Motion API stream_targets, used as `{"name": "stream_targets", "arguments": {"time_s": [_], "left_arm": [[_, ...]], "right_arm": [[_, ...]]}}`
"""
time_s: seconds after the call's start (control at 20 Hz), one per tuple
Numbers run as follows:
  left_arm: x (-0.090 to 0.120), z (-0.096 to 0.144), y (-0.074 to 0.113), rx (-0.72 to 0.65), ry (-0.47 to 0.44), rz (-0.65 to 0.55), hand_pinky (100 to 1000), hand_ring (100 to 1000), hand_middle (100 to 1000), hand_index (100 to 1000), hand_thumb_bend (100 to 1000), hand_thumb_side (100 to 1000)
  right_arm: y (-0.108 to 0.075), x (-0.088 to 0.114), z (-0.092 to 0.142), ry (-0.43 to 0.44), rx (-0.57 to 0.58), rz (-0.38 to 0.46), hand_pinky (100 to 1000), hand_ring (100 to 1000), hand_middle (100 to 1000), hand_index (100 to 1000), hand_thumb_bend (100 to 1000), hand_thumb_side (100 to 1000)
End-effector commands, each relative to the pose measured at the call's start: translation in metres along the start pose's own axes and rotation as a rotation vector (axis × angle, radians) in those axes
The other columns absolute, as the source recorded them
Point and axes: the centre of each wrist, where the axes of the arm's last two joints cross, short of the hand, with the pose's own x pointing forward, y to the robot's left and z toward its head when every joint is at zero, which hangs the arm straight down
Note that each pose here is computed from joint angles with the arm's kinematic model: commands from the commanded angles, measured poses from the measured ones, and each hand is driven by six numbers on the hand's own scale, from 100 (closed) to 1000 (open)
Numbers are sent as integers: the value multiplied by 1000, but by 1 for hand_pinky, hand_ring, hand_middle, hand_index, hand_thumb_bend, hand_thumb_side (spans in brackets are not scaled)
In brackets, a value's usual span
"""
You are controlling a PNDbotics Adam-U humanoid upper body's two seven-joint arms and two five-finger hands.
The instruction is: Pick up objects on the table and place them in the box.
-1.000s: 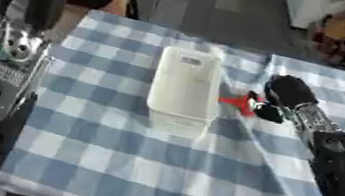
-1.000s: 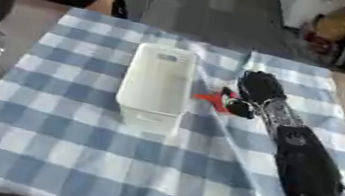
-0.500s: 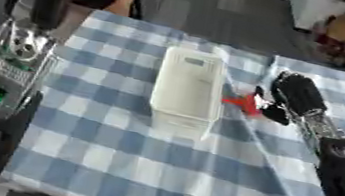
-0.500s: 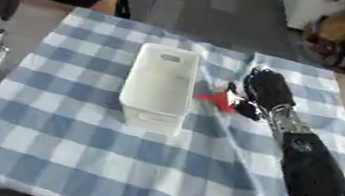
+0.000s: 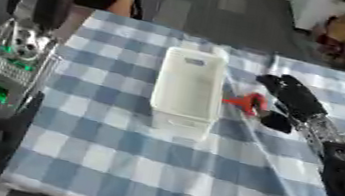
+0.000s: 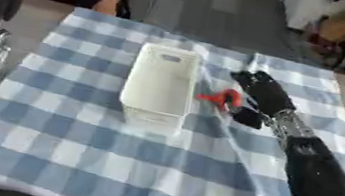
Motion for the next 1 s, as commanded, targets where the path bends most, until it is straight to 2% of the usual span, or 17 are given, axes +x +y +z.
{"name": "stream_targets", "arguments": {"time_s": [0.05, 0.6, 0.8, 0.9, 1.0], "left_arm": [[8, -9, 1, 3, -45, 5, 706, 685, 860, 920, 286, 1000], [20, -25, -4, 10, -109, 29, 702, 681, 859, 920, 286, 1000], [25, -31, -4, 9, -137, 31, 701, 680, 859, 920, 286, 1000], [27, -33, -4, 10, -145, 30, 701, 680, 859, 920, 286, 1000], [28, -34, -4, 11, -149, 30, 701, 680, 859, 919, 286, 1000]], "right_arm": [[-20, -16, -2, 5, -30, 11, 962, 859, 884, 1000, 170, 1000], [-46, -40, -2, 58, -51, 46, 938, 855, 883, 1000, 185, 1000], [-54, -51, 1, 82, -29, 73, 892, 828, 889, 1000, 229, 998], [-54, -54, 3, 91, -4, 80, 807, 783, 876, 1000, 247, 971], [-52, -56, 6, 101, 29, 85, 607, 715, 868, 1000, 285, 909]]}}
